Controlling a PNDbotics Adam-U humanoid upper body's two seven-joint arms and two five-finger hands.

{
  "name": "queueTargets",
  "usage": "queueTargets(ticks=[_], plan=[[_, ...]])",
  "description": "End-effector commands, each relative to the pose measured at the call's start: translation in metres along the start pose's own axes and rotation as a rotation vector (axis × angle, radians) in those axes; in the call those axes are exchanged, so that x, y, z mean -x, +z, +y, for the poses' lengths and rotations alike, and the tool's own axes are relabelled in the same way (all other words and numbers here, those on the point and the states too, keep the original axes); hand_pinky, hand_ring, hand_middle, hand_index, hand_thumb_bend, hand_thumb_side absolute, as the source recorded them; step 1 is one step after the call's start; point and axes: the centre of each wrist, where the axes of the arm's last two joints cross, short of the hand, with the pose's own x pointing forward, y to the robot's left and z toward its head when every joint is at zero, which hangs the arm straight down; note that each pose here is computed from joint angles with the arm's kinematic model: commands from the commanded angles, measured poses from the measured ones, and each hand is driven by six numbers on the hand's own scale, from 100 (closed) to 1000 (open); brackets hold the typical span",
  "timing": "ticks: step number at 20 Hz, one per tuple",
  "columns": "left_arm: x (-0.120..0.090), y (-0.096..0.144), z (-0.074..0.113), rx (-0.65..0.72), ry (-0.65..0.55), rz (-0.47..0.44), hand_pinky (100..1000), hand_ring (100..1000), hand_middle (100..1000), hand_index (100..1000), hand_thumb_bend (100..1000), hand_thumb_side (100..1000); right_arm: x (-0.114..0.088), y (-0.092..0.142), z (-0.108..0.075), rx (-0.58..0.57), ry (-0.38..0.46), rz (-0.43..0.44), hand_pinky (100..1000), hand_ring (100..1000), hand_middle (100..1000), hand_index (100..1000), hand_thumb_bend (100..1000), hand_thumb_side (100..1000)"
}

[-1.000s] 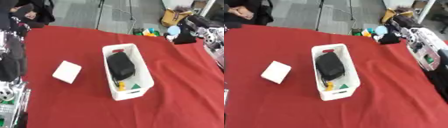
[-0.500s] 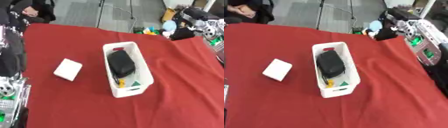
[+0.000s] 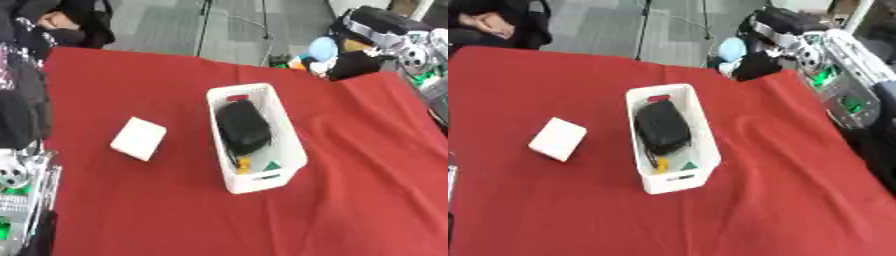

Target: Pick up objects on the table and place them in the box.

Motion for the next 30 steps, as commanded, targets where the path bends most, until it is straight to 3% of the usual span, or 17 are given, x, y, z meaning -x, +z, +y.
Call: queueTargets(ticks=[1,15,30], plan=[[-0.006,-0.008,0.004,-0.007,-0.016,-0.038,652,863,1000,909,100,1000,-0.013,-0.002,-0.012,0.042,0.013,-0.027,786,664,386,483,321,521],[-0.006,-0.008,0.006,-0.029,-0.037,-0.045,652,856,1000,908,100,1000,-0.054,-0.010,0.008,0.057,0.023,-0.101,783,657,386,480,322,518],[-0.006,-0.008,0.006,-0.035,-0.043,-0.049,652,857,1000,909,100,1000,-0.071,-0.015,0.028,0.031,0.006,-0.131,785,655,384,477,337,503]])
